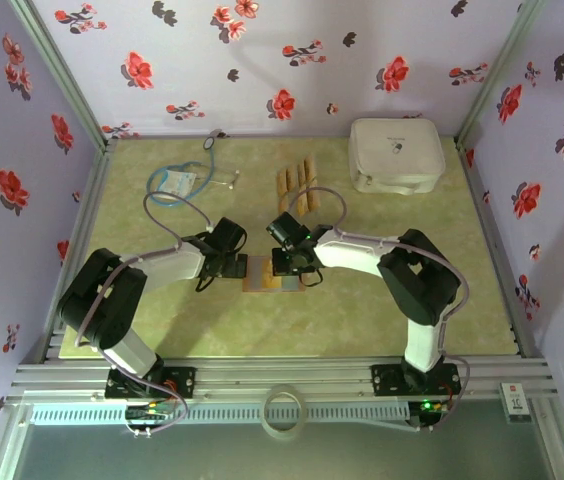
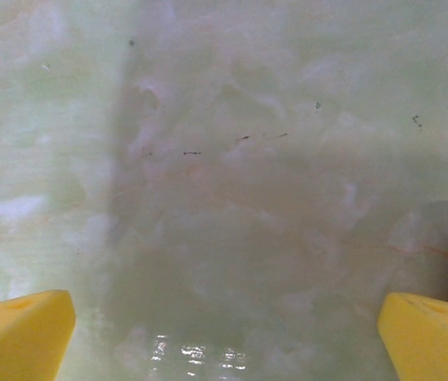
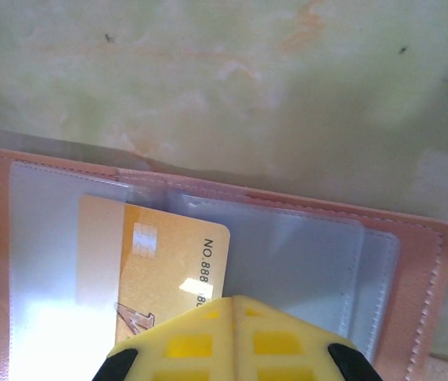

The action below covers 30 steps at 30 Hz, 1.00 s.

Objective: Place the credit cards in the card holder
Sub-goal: Insert the credit card into the card slot.

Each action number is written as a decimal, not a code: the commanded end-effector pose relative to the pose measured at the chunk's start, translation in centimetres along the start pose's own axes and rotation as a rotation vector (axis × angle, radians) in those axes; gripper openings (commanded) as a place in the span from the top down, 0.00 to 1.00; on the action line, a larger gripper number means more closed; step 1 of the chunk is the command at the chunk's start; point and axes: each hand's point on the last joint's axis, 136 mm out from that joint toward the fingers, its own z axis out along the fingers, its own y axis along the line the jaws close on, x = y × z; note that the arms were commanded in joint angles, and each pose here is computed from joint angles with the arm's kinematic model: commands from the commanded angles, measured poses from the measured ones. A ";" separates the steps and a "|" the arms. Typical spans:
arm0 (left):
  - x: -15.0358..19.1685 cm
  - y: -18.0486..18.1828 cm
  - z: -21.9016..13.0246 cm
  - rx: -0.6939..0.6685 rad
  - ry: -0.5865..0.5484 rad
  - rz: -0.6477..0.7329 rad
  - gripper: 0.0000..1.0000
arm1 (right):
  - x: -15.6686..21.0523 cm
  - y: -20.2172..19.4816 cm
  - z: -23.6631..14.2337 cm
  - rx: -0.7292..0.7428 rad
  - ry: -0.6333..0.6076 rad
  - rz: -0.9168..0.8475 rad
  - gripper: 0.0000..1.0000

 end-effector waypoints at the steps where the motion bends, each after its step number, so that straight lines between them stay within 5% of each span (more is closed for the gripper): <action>1: 0.9 -1.1 0.4 0.025 0.029 0.041 0.00 | 0.1 1.2 0.5 -0.008 0.007 -0.023 1.00; 16: 1.1 -1.3 0.1 0.039 0.017 0.036 0.00 | 0.2 4.3 1.3 -0.061 0.028 -0.044 1.00; 30: 0.2 2.2 -2.6 -0.002 -0.047 -0.060 0.00 | -0.2 1.8 -2.3 0.019 -0.042 -0.059 1.00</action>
